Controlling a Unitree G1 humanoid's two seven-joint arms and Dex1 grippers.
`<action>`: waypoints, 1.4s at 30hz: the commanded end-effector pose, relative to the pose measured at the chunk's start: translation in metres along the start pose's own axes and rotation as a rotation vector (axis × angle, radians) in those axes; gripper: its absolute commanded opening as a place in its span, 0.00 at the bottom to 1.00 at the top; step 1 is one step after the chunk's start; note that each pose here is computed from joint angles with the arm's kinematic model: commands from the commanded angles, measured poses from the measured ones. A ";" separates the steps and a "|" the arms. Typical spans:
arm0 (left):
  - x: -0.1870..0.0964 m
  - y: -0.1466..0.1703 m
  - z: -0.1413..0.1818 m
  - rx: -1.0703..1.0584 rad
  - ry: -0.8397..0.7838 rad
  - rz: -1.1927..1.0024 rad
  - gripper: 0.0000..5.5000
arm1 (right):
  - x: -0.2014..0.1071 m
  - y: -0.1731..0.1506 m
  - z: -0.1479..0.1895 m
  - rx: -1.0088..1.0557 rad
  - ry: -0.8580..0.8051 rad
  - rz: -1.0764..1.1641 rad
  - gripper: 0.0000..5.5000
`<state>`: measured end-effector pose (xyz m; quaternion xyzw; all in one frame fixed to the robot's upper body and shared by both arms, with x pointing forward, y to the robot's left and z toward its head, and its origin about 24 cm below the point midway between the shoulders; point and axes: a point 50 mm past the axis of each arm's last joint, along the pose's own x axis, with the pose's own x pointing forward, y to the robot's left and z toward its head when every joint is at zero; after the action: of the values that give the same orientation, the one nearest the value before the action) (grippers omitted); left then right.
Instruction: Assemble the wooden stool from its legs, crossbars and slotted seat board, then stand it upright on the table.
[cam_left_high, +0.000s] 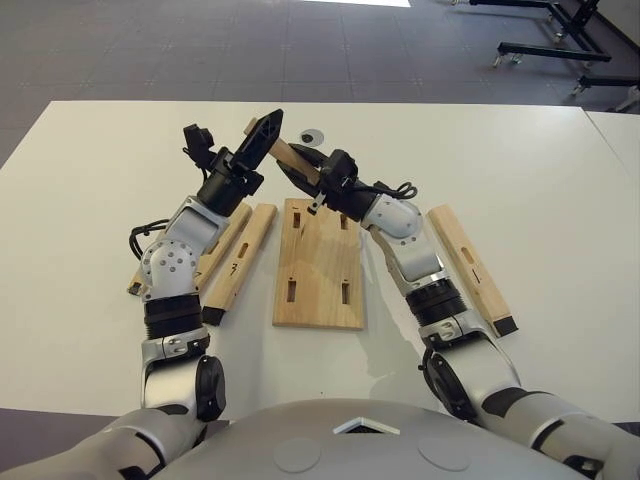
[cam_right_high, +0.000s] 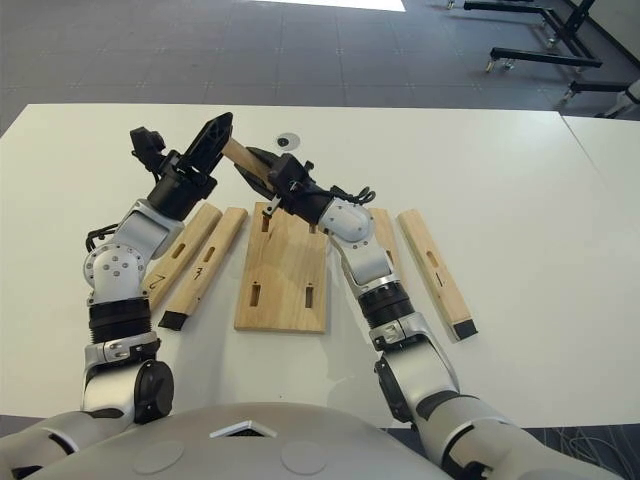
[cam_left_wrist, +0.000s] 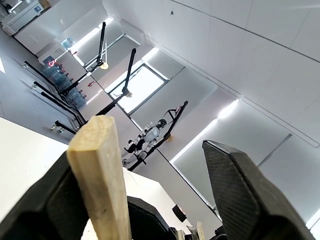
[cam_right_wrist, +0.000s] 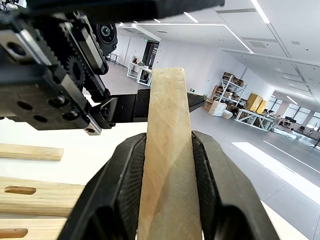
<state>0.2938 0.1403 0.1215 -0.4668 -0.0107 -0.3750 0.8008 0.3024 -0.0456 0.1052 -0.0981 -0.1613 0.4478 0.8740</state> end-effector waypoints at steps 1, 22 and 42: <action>-0.003 0.002 -0.005 0.009 0.026 0.021 0.50 | -0.001 -0.002 0.001 0.008 0.005 0.001 0.23; -0.005 0.008 -0.010 0.008 0.055 0.050 0.07 | 0.001 0.001 0.003 0.004 0.001 0.033 0.23; -0.011 0.030 0.007 0.265 0.040 0.212 0.07 | -0.019 -0.007 0.003 0.182 0.064 0.067 0.62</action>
<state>0.3009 0.1507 0.0936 -0.3704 0.0185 -0.3152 0.8736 0.2962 -0.0595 0.1045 -0.0388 -0.0955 0.4806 0.8708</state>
